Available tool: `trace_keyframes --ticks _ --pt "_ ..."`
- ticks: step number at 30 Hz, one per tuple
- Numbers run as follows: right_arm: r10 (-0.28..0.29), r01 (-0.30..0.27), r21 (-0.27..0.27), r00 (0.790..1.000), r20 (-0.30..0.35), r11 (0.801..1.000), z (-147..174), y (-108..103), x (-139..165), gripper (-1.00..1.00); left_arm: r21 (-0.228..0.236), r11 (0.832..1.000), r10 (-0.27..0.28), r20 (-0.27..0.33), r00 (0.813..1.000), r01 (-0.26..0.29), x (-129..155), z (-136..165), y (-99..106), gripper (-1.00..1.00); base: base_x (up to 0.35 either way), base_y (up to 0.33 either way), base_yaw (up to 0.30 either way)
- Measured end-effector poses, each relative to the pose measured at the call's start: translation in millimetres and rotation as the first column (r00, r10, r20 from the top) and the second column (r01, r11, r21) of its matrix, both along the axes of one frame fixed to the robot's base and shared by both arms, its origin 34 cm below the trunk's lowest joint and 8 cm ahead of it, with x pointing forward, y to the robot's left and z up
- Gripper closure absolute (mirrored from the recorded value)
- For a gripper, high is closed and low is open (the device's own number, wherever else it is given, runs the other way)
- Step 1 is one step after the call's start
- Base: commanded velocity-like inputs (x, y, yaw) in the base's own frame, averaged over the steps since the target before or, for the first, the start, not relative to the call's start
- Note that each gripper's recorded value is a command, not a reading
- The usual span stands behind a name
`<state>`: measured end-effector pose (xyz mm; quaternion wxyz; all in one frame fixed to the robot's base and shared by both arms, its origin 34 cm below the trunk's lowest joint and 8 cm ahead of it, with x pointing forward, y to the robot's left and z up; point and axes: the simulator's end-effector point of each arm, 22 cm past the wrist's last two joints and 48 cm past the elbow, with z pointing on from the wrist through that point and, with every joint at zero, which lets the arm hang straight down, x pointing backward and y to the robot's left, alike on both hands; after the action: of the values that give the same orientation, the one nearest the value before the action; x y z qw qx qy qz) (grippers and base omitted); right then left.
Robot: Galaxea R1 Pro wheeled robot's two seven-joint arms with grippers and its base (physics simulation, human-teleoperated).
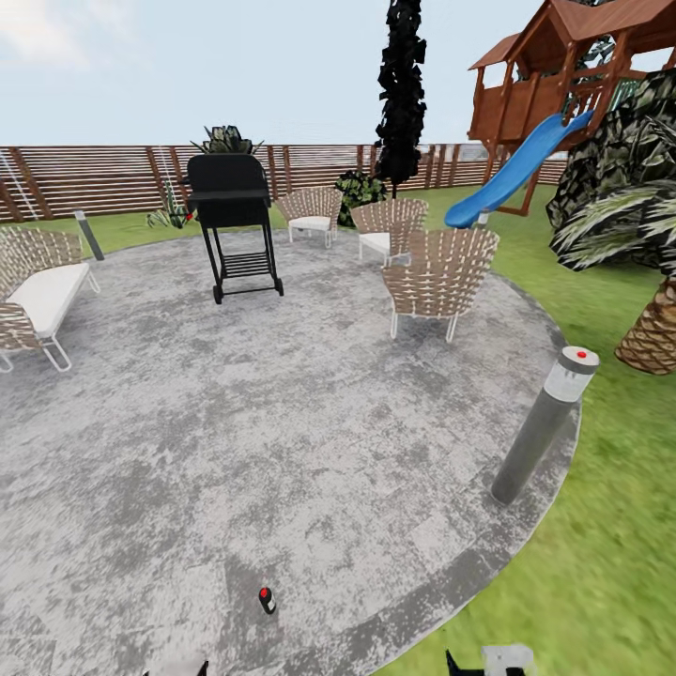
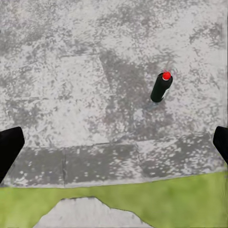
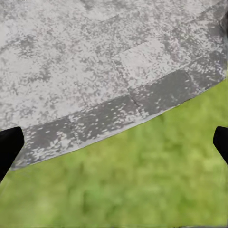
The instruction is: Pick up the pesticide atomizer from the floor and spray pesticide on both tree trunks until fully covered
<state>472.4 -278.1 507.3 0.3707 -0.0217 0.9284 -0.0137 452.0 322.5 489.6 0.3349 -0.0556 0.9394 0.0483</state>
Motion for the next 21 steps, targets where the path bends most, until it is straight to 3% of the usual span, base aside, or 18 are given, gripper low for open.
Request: trace_keyframes --ticks 4,7,14,16,18,21 --pt "0.028 -0.028 -0.007 0.978 0.205 1.000 63 8 107 -1.00 0.005 1.000 -0.004 0.129 0.992 0.003 85 34 0 -1.00 0.000 0.000 0.000" --pt "0.036 -0.043 0.018 0.961 0.275 0.999 103 38 169 -1.00 0.010 1.000 -0.008 0.187 0.982 0.006 125 54 2 -1.00 0.000 0.000 0.000" --pt "0.056 -0.064 0.010 0.937 0.346 0.998 156 55 244 -1.00 0.005 1.000 -0.030 0.211 0.977 0.030 141 61 -8 -1.00 0.000 0.000 0.000" --pt "0.058 -0.064 0.007 0.933 0.354 0.998 161 53 250 -1.00 0.013 0.997 -0.072 0.214 0.974 0.071 143 62 -18 -1.00 0.000 0.000 0.000" --pt "0.059 -0.064 0.002 0.929 0.365 0.998 167 51 255 -1.00 0.044 0.987 -0.160 0.204 0.966 0.154 144 62 -33 -1.00 0.000 0.000 0.000" --pt "0.064 -0.067 -0.003 0.925 0.374 0.998 171 50 258 -1.00 0.063 0.980 -0.199 0.198 0.960 0.190 144 62 -36 -1.00 0.000 0.000 0.000"
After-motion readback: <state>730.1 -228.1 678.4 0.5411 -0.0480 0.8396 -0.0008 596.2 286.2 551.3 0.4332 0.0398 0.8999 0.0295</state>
